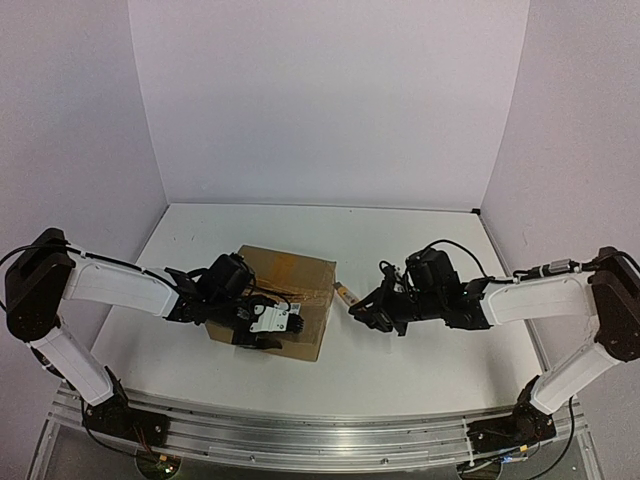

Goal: Unpack the express box

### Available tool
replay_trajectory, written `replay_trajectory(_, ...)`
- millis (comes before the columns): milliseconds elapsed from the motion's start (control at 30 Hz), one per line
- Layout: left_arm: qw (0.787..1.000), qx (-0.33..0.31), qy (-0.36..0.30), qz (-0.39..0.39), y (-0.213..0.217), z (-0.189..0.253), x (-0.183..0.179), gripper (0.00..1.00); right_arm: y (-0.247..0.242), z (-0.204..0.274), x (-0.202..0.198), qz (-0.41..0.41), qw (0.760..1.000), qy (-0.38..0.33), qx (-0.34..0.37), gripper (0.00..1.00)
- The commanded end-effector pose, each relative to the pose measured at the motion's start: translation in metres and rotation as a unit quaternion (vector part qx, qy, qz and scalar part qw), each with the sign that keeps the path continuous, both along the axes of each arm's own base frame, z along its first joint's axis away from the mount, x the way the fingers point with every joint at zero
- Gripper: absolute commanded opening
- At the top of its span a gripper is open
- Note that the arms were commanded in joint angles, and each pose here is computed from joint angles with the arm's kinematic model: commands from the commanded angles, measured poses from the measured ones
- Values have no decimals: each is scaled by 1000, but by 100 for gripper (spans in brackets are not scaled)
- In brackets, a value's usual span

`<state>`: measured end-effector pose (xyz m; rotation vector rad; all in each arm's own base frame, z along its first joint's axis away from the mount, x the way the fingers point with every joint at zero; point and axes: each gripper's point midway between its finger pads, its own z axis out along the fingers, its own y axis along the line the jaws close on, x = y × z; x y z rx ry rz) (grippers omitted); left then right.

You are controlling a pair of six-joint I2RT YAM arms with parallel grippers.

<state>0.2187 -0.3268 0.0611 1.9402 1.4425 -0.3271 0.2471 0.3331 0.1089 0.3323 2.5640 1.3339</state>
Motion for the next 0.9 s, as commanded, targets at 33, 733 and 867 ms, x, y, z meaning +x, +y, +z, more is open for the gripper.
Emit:
replay_trajectory(33,995,78,64,11,32,-44,-22,56,6,12,4,3,1000,-12,13,0)
replay_trajectory(733,995,78,62,8,31,-44,-21,56,24,19,5,37,998,-15,44,0)
replay_trajectory(867,995,76,61,9,30,-44,-20,56,29,23,-3,54,997,-7,58,0)
